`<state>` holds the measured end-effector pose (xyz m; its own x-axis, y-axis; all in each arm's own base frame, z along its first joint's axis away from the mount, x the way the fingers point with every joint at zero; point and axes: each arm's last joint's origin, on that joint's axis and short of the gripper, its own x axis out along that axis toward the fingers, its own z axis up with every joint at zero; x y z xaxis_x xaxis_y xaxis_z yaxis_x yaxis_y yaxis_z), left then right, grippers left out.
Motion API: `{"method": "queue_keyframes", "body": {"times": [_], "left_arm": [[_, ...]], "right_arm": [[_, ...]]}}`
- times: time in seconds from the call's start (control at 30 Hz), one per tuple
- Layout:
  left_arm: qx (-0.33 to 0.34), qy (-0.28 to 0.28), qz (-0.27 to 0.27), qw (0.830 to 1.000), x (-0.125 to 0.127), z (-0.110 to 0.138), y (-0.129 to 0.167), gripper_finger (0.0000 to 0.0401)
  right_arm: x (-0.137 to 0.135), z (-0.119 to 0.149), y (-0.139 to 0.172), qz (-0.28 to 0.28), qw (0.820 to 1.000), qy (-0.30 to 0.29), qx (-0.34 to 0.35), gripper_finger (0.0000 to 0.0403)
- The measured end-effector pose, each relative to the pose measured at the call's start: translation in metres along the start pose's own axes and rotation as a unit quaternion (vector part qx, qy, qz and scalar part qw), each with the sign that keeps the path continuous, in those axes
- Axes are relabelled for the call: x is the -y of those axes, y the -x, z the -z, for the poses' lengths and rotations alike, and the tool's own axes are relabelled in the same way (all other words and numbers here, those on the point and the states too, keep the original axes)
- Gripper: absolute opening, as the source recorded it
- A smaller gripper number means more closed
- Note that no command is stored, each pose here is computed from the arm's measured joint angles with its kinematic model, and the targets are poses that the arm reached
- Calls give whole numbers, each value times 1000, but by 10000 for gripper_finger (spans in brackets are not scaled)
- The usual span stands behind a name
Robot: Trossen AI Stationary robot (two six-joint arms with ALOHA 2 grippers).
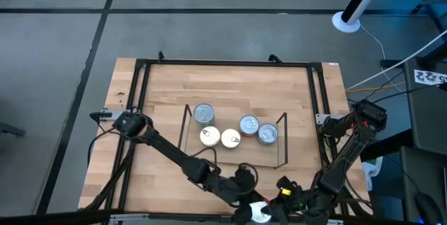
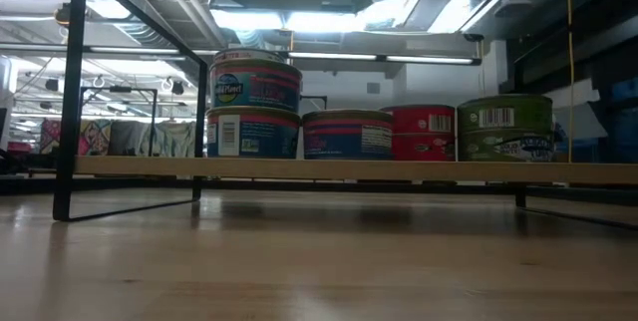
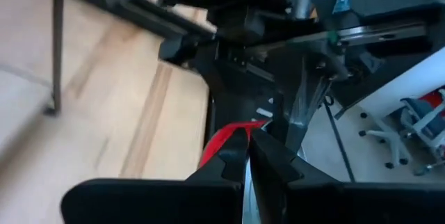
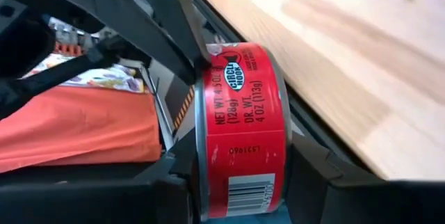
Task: Stack canned seafood by type on shelf
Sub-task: Stack the red tuna can on top of the red tuna cans on the shelf
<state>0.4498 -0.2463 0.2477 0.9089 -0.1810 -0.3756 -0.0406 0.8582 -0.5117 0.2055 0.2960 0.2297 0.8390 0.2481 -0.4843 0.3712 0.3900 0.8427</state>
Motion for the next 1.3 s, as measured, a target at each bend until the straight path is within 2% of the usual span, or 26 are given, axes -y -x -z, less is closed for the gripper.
{"method": "queue_keyframes", "body": {"times": [0.4,0.73,1.0,1.17,1.3], "left_arm": [[23,-94,-32,995,14,-54,62,12],[44,-161,-45,985,17,-99,123,13],[62,-203,-61,975,11,-131,169,13],[67,-222,-81,969,-2,-150,192,13],[68,-245,-112,961,-20,-166,204,13]], "right_arm": [[-57,-12,25,-20,993,110,41,135],[-105,-48,48,32,974,208,81,136],[-133,-109,54,86,957,269,65,136],[-141,-164,58,123,951,284,26,136],[-135,-211,64,161,940,299,-34,136]]}}
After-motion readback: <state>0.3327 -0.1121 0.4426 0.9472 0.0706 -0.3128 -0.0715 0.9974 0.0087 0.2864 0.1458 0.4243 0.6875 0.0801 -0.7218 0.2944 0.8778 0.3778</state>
